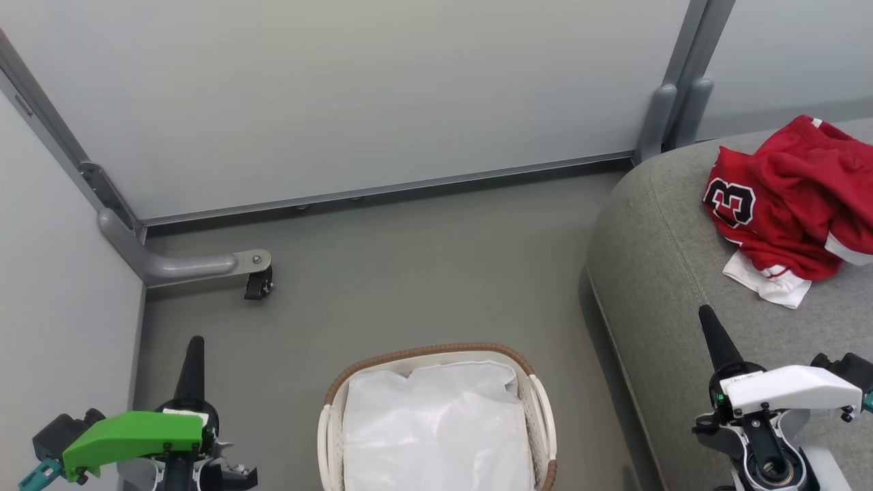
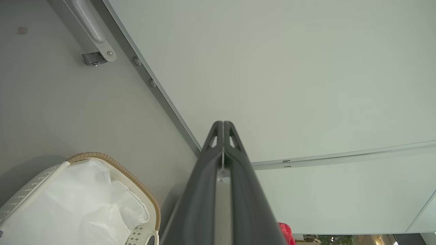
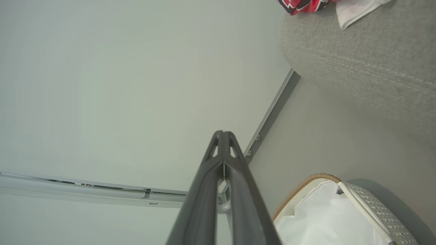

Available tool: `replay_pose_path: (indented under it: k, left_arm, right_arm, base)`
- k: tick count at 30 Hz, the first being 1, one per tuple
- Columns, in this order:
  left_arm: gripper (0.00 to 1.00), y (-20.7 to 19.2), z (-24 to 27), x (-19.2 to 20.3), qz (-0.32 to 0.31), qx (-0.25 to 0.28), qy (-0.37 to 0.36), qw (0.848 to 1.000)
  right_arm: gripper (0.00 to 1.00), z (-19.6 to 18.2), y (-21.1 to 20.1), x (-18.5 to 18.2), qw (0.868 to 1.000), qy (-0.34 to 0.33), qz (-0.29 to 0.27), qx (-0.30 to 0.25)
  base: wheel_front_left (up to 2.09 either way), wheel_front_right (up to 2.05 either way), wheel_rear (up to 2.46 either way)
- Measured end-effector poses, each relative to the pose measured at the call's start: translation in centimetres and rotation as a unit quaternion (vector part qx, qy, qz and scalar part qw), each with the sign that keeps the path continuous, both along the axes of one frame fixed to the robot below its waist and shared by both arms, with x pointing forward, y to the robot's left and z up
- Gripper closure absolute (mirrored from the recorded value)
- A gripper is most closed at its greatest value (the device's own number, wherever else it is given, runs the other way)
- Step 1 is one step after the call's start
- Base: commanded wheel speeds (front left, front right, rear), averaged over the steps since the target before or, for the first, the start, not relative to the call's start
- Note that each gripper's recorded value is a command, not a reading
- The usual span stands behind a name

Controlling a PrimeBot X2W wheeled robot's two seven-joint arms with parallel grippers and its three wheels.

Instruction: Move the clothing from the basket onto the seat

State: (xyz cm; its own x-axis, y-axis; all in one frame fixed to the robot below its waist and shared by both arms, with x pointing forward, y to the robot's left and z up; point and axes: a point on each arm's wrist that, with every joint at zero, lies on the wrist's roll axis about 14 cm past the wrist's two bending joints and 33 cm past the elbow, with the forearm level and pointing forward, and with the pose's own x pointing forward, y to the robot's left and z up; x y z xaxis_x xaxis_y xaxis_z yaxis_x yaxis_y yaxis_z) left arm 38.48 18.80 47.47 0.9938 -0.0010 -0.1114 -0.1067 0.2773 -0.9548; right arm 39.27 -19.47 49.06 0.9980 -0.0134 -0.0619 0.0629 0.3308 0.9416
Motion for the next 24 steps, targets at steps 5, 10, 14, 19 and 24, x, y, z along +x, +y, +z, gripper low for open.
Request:
replay_pose_path:
  k: [5, 10, 14, 19, 24]
  left_arm:
    - [1.00, 0.1, 0.2, 0.0, 0.001, -0.019, -0.004, 1.000]
    - [1.00, 0.3, 0.6, 0.0, 0.004, -0.040, -0.010, 0.999]
    - [1.00, 0.4, 0.9, 0.1, 0.005, -0.054, -0.015, 0.998]
    - [1.00, 0.5, 1.3, 0.2, 0.006, -0.070, -0.021, 0.997]
    - [1.00, 0.6, 1.6, 0.2, 0.007, -0.086, -0.025, 0.996]
  right_arm:
    - [1.00, 0.2, -0.1, 0.0, 1.000, -0.003, -0.001, 0.022]
    - [1.00, 0.4, -0.1, -0.1, 0.999, -0.007, 0.000, 0.049]
    - [1.00, 0.5, -0.2, -0.1, 0.998, -0.009, -0.001, 0.064]
    - [1.00, 0.7, -0.2, -0.1, 0.996, -0.013, 0.000, 0.085]
    - [1.00, 0.9, -0.2, -0.1, 0.995, -0.017, 0.000, 0.103]
  base:
    - [0.00, 0.00, 0.00]
    - [0.00, 0.00, 0.00]
    - [0.00, 0.00, 0.00]
    - [0.00, 0.00, 0.00]
    - [0.00, 0.00, 0.00]
